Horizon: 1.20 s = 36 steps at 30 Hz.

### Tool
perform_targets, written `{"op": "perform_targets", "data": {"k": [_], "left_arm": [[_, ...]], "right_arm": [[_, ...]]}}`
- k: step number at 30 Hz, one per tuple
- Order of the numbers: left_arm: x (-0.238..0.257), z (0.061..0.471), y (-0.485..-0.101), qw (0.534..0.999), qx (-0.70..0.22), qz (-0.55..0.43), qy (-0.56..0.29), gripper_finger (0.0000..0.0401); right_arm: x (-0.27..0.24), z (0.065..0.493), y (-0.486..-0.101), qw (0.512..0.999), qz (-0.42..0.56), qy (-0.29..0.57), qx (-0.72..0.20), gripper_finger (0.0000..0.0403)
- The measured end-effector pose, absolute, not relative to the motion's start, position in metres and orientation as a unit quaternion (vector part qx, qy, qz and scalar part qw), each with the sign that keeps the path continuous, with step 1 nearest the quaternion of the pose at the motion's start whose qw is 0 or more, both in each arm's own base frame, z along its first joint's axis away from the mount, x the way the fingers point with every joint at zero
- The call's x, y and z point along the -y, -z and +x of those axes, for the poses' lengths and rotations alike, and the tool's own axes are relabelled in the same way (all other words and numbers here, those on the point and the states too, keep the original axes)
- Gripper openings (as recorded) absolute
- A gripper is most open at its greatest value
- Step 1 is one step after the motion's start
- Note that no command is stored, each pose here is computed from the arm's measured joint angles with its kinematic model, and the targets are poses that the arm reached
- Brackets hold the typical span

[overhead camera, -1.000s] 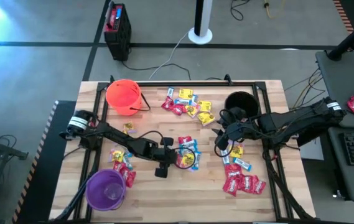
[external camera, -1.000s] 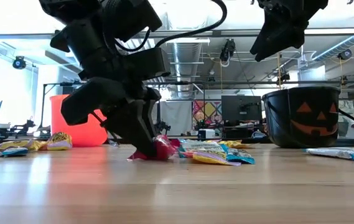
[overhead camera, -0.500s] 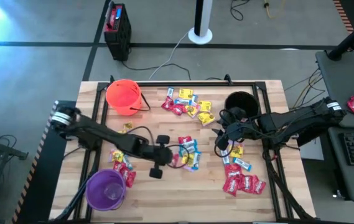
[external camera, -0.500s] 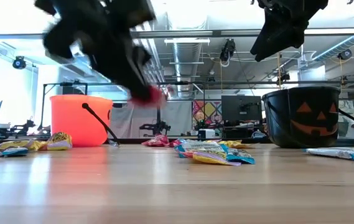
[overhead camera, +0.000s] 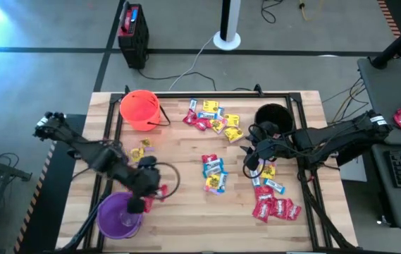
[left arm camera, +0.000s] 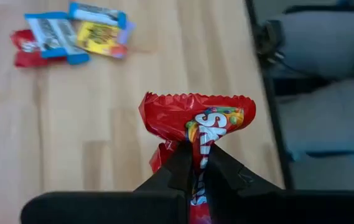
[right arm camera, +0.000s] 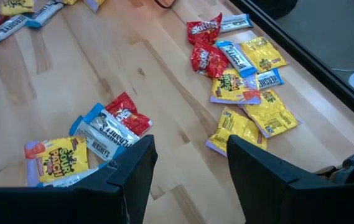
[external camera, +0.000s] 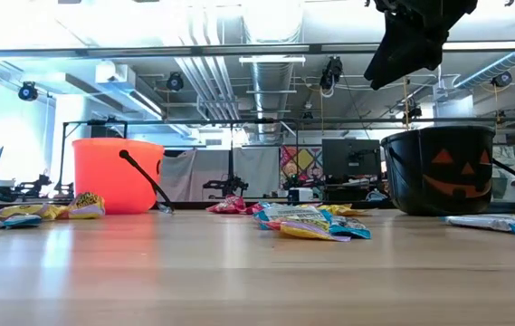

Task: Sort candy by brand, put in halloween buckets
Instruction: Put the red candy into the purple bucket

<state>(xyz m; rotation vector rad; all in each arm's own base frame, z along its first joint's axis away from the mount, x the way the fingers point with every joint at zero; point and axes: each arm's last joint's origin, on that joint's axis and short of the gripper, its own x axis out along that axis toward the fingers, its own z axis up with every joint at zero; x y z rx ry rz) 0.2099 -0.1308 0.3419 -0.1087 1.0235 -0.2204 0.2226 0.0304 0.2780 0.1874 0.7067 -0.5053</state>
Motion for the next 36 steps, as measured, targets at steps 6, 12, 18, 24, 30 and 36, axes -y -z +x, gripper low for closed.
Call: {"op": "perform_targets", "data": {"k": [6, 12, 18, 24, 30, 36], "left_arm": [[0.147, 0.188, -0.355, 0.833, -0.54, -0.073, 0.093, 0.0008], [0.166, 0.165, -0.335, 0.773, -0.621, -0.096, 0.093, 0.0007], [0.181, 0.151, -0.317, 0.745, -0.65, -0.133, 0.068, 0.0007], [0.178, 0.146, -0.308, 0.719, -0.675, -0.163, 0.0, 0.0029], [0.176, 0.143, -0.3, 0.703, -0.692, -0.163, -0.015, 0.0068], [0.176, 0.143, -0.299, 0.701, -0.692, -0.17, -0.022, 0.0093]], "right_arm": [[-0.03, 0.223, -0.278, 0.903, 0.091, 0.244, -0.341, 0.0192], [-0.031, 0.223, -0.278, 0.903, 0.091, 0.244, -0.341, 0.0192], [-0.03, 0.223, -0.278, 0.904, 0.087, 0.243, -0.342, 0.0192], [-0.03, 0.223, -0.278, 0.904, 0.087, 0.243, -0.342, 0.0192], [-0.031, 0.223, -0.278, 0.904, 0.087, 0.243, -0.342, 0.0192], [-0.031, 0.223, -0.278, 0.904, 0.087, 0.243, -0.342, 0.0192]]}}
